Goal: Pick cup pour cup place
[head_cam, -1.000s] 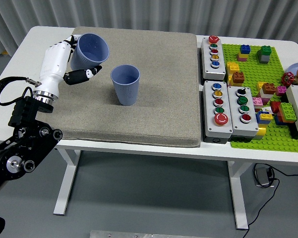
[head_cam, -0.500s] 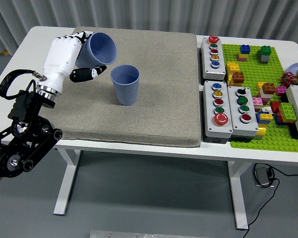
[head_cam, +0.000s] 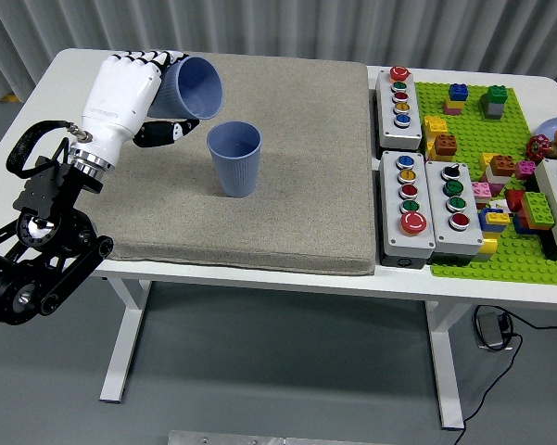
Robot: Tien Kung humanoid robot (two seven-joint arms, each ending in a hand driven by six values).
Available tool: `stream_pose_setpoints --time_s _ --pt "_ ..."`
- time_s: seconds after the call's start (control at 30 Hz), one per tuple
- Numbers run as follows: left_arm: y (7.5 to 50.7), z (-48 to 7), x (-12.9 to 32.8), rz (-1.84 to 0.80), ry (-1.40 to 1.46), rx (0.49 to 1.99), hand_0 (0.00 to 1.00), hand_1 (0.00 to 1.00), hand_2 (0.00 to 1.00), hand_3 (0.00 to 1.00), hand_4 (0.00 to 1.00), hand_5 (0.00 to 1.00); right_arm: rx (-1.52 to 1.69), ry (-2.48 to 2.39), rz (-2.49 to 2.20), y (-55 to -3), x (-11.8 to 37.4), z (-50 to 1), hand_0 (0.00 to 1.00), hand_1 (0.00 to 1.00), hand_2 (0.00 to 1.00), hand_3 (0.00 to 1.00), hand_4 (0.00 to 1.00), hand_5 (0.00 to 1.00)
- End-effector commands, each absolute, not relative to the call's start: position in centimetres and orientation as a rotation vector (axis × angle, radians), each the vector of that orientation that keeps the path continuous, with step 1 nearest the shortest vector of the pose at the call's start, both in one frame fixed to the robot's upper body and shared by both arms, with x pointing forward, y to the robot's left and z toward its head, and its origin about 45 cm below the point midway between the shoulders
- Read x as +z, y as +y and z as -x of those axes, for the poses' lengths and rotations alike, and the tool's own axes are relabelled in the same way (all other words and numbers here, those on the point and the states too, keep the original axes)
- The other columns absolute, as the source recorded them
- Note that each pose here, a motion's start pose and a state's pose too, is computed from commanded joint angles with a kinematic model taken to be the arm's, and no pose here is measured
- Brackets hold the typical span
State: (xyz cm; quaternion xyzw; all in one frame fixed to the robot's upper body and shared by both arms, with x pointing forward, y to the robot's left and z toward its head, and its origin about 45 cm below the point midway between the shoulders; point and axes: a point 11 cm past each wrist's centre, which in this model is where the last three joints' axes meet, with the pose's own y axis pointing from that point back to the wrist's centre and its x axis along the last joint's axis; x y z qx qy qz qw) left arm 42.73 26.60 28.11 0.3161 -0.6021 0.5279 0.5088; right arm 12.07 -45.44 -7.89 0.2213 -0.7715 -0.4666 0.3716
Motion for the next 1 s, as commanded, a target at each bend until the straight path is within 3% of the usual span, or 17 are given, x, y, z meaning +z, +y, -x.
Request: stream_pose_setpoints --time_s 1.0 --pt "26.26 -43.40 28.70 -0.851 -1.581 1.150 0.506 0.559 0.630 0.646 0.758 0.123 -1.200 -1.990 -0.568 -45.49 -7.74 -12.49 0.674 0.598 0.560 0.574 0.002 0.049"
